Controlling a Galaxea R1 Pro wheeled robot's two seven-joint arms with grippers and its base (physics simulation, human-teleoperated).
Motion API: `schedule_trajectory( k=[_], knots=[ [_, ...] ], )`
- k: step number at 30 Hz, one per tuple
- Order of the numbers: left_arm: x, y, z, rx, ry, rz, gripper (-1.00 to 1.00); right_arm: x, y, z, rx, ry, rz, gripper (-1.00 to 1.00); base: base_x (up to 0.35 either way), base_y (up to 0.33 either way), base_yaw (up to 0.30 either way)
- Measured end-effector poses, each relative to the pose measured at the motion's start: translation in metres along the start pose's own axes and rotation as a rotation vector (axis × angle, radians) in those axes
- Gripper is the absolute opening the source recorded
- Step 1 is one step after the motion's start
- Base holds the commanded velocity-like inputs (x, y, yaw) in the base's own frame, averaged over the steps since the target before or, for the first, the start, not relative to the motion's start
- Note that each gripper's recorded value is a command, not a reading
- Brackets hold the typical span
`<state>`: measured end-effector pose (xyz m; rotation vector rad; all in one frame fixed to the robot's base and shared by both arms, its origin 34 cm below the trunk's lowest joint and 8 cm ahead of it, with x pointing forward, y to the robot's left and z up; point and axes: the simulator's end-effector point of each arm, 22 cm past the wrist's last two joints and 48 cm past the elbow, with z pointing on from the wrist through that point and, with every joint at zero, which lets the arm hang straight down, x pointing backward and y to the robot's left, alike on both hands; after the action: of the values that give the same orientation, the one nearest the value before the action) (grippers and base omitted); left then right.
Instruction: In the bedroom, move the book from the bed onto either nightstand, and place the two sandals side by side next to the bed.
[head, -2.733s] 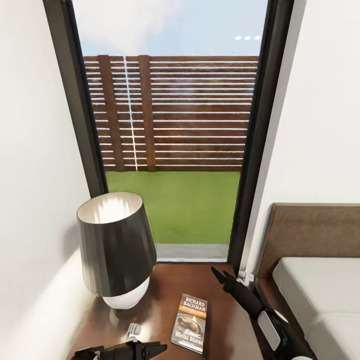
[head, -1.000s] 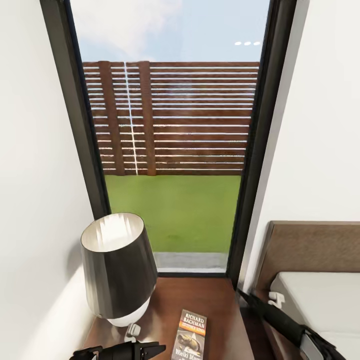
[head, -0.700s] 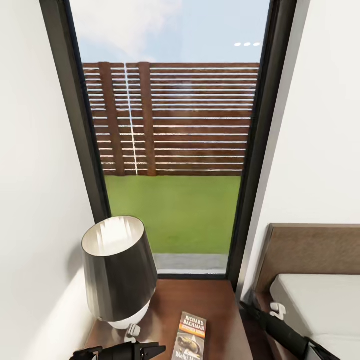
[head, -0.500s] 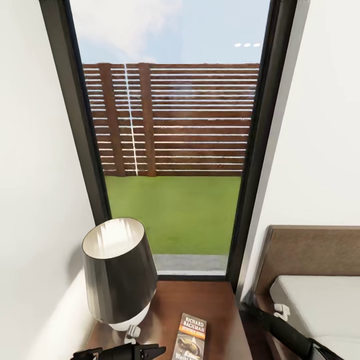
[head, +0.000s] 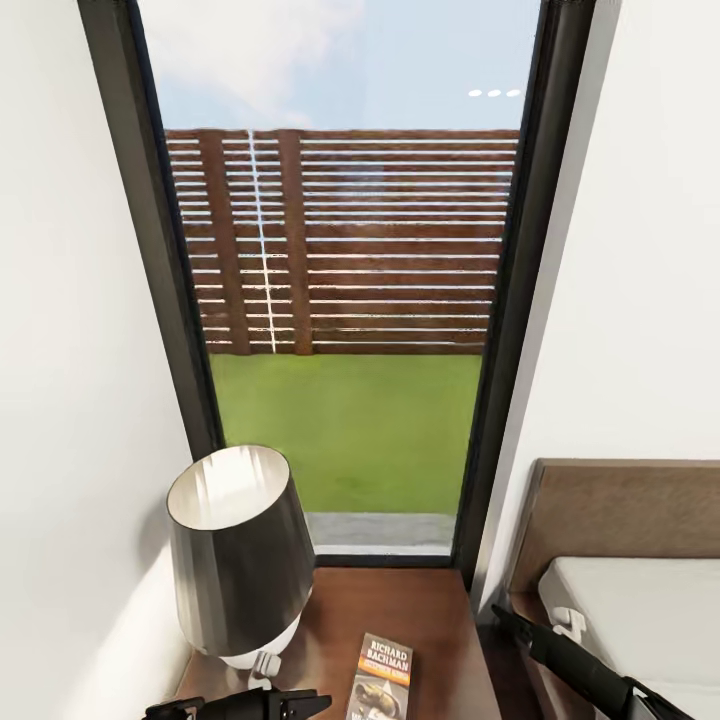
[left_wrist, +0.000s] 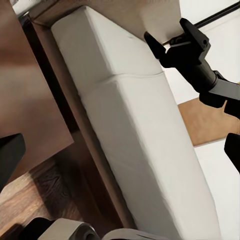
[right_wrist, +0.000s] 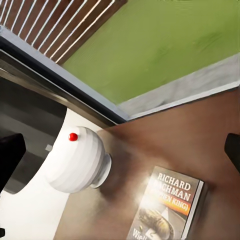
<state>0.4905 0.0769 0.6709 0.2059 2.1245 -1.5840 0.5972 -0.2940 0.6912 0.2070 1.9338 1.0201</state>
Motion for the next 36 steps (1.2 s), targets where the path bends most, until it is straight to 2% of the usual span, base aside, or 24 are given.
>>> schedule_trajectory(
  k=[12,19,25,36],
  knots=[
    [-0.010,-0.017,-0.005,-0.001,0.000,0.000,1.00,-0.013,0.014,-0.004,0.002,0.001,0.002,1.00,0.000,0.000,0.000],
    [-0.016,-0.027,-0.007,-0.002,0.000,-0.001,1.00,-0.012,0.020,-0.009,0.010,0.011,0.023,1.00,0.000,0.000,0.000],
    [-0.014,-0.032,-0.011,-0.010,0.006,-0.021,1.00,-0.018,0.026,-0.012,0.011,0.012,0.024,1.00,0.000,0.000,0.000],
    [-0.020,-0.045,-0.015,-0.015,0.007,-0.024,1.00,-0.029,0.039,-0.016,0.012,0.012,0.025,1.00,0.000,0.000,0.000]
  ],
)
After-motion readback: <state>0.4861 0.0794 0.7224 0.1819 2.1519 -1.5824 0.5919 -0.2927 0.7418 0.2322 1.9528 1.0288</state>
